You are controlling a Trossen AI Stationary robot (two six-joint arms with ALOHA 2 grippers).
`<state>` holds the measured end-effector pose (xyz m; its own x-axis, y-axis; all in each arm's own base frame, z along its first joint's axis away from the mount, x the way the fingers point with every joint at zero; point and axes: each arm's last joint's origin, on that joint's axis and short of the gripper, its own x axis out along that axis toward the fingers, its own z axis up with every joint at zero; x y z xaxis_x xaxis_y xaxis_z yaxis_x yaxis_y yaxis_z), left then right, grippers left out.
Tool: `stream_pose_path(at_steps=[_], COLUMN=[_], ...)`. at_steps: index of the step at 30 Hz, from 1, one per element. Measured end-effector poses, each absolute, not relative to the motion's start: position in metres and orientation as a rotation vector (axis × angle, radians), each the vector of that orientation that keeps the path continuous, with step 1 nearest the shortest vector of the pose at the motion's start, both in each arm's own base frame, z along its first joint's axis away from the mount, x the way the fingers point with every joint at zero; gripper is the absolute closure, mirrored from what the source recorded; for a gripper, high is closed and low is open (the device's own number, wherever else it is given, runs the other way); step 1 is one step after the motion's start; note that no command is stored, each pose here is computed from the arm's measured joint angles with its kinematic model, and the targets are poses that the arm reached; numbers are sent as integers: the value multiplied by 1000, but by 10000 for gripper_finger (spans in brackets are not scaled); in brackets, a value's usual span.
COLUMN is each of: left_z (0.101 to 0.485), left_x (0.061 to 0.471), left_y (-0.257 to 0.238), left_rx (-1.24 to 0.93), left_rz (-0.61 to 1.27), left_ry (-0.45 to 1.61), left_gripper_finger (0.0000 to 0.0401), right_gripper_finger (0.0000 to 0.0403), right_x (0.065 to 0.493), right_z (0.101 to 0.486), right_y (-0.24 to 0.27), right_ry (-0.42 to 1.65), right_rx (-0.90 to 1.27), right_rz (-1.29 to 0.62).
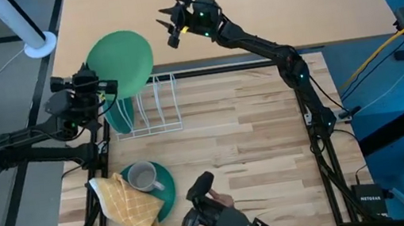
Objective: Sort dishes
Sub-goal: Put the right light green plate into the dish rack
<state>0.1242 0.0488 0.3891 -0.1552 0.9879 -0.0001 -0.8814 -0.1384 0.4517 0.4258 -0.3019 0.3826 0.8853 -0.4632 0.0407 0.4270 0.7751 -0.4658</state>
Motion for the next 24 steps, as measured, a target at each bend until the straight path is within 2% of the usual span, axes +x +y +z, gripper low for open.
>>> stream_pose_path(at_steps=[8, 12, 16, 24], left_z=[400, 400, 398, 393], left_x=[116, 117, 123, 133], left_y=[56, 58, 59, 62], left_rx=[298, 300, 311, 312], left_rz=[1762, 1774, 1771, 1777], left_ry=[374, 381, 394, 397], left_gripper_finger=[401, 401, 401, 401], right_gripper_finger=[244, 244, 244, 244], right_x=[419, 419, 416, 413], right_z=[365, 350, 336, 326], right_y=[-313, -307, -299, -290], right_ry=[208, 325, 411, 431], right_rx=[-389, -314, -250, -282], right_rz=[-428, -303, -99, 139])
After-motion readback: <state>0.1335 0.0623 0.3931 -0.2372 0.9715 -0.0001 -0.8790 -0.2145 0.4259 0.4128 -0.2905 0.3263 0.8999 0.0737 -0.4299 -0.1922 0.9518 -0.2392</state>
